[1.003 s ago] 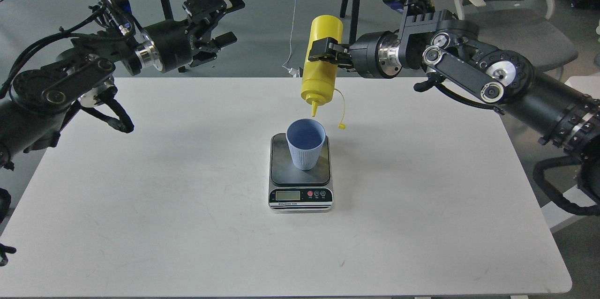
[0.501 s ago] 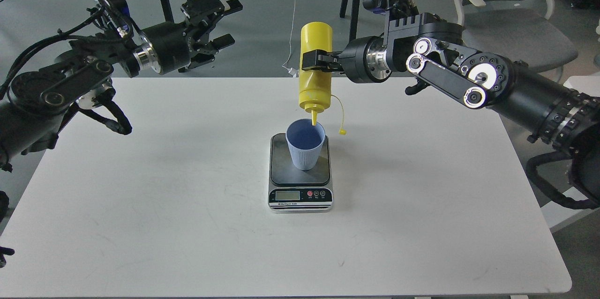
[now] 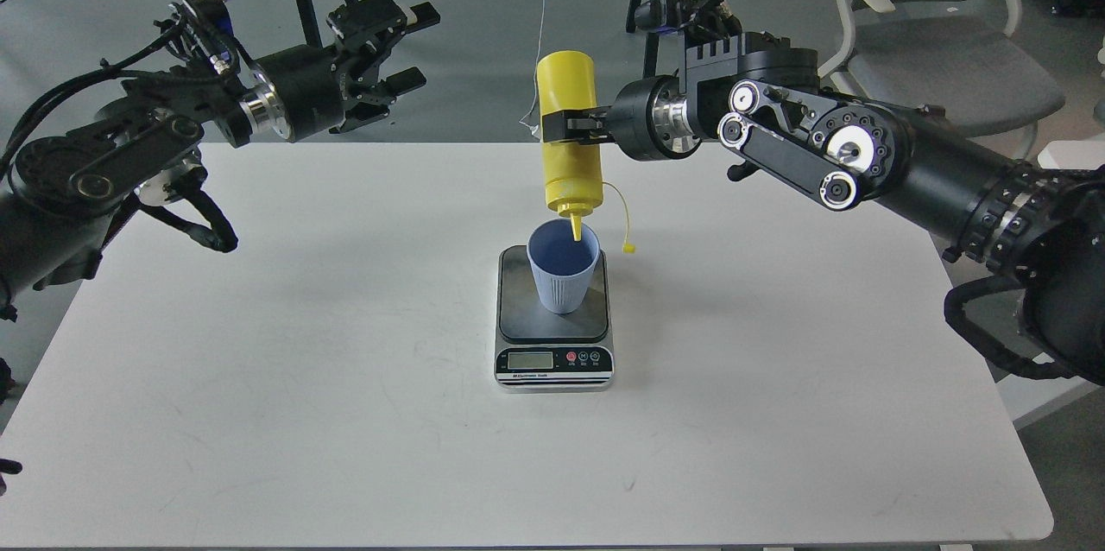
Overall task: Pour seasoning into cup on scale with both arms
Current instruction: 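Hold the inverted bottle above the cup and squeeze seasoning in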
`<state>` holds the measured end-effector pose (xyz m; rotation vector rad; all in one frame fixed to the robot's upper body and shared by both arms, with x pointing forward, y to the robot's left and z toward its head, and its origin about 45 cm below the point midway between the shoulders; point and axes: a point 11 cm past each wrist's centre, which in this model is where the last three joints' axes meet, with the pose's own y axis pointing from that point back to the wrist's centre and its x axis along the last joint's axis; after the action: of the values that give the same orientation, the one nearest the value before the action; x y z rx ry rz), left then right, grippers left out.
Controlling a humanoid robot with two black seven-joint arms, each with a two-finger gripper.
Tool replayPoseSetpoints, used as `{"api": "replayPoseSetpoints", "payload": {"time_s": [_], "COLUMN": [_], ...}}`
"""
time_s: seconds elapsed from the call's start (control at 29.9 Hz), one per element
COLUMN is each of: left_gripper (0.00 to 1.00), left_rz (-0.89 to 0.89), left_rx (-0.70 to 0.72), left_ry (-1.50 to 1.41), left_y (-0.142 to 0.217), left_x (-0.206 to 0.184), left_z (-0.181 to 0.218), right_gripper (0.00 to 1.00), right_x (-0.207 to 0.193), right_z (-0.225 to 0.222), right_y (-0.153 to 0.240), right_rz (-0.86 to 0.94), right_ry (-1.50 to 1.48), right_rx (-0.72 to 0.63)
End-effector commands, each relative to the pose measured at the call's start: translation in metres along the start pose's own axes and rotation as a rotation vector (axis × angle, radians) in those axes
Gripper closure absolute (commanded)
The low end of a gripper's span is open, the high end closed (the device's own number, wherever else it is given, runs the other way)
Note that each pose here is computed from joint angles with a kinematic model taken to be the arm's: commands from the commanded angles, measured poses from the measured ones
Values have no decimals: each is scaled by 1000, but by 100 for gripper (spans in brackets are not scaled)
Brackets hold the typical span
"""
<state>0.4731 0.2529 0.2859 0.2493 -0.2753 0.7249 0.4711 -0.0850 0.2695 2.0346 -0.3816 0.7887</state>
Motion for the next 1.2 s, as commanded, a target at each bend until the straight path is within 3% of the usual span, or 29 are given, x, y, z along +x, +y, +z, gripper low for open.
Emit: {"api": "replayPoseSetpoints", "payload": {"time_s": [0.0,0.77,1.0,1.17], "left_gripper": [1,1,1,1], "left_rz": [0,-4,-7,-6], "left_rx": [3,18,23,26], "left_ry": [0,12,10,10], "left_y": [1,3,4,5], "left_x": [0,-4,-5,-5], "left_z": [-1,-10,-11,-13], "right_gripper": [86,85,85,85], "right_x": [-1,0,26,53], "right_z": [-3,0,-7,16], "right_y": [-2,-9,4,35], "right_rz": [-3,-1,66,150], "right_ry": [2,3,-51,-221], "right_rx": [4,-17,26,79]}}
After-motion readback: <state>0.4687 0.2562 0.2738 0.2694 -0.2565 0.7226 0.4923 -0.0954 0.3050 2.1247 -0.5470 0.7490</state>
